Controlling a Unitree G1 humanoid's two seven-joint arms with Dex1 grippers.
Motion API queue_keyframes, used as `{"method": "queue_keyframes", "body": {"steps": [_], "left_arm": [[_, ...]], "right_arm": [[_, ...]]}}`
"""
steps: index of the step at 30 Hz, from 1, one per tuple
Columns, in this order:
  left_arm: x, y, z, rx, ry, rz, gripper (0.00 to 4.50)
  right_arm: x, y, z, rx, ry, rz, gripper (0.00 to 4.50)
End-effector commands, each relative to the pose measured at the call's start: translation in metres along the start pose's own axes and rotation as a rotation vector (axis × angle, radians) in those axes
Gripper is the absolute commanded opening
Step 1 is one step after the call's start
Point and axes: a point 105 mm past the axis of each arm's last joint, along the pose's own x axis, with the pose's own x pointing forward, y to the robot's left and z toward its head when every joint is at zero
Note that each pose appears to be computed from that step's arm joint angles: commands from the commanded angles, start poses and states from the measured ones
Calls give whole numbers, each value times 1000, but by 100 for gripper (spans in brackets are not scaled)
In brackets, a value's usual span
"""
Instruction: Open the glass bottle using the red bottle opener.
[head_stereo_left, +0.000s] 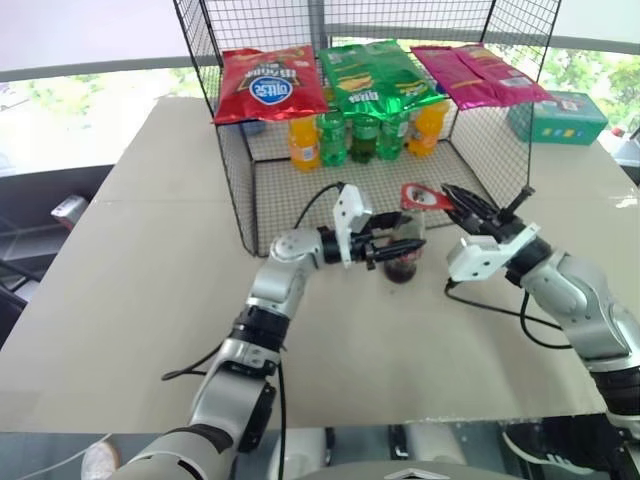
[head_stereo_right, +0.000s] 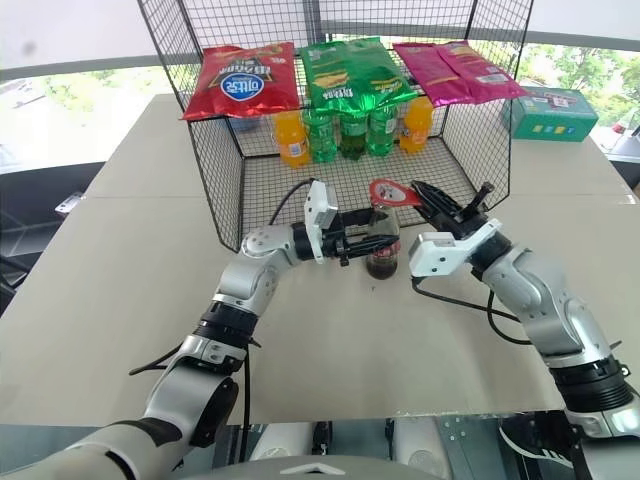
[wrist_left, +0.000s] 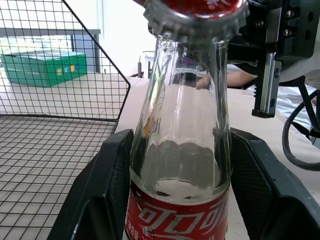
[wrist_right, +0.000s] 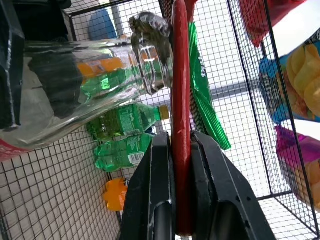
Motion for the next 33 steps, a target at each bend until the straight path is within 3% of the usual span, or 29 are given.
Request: {"method": "queue_keyframes", "body": {"steps": [1, 3, 11, 21, 33], "left_arm": [[2, -4, 17, 38, -50, -31, 366], [2, -3, 18, 39, -51, -29, 443], [3, -4, 16, 44, -37, -35, 443], [3, -3, 15, 43, -35, -32, 443], [2, -3, 14, 43, -30, -32, 443]], "right_arm": [[-5, 10, -10, 14, 56, 42, 0], [-5, 11, -9, 23, 60, 38, 0], [-6, 10, -10, 33, 73, 23, 0], [1, -14, -2, 57, 46, -74, 0], [2, -14, 11, 72, -2, -77, 0]]}}
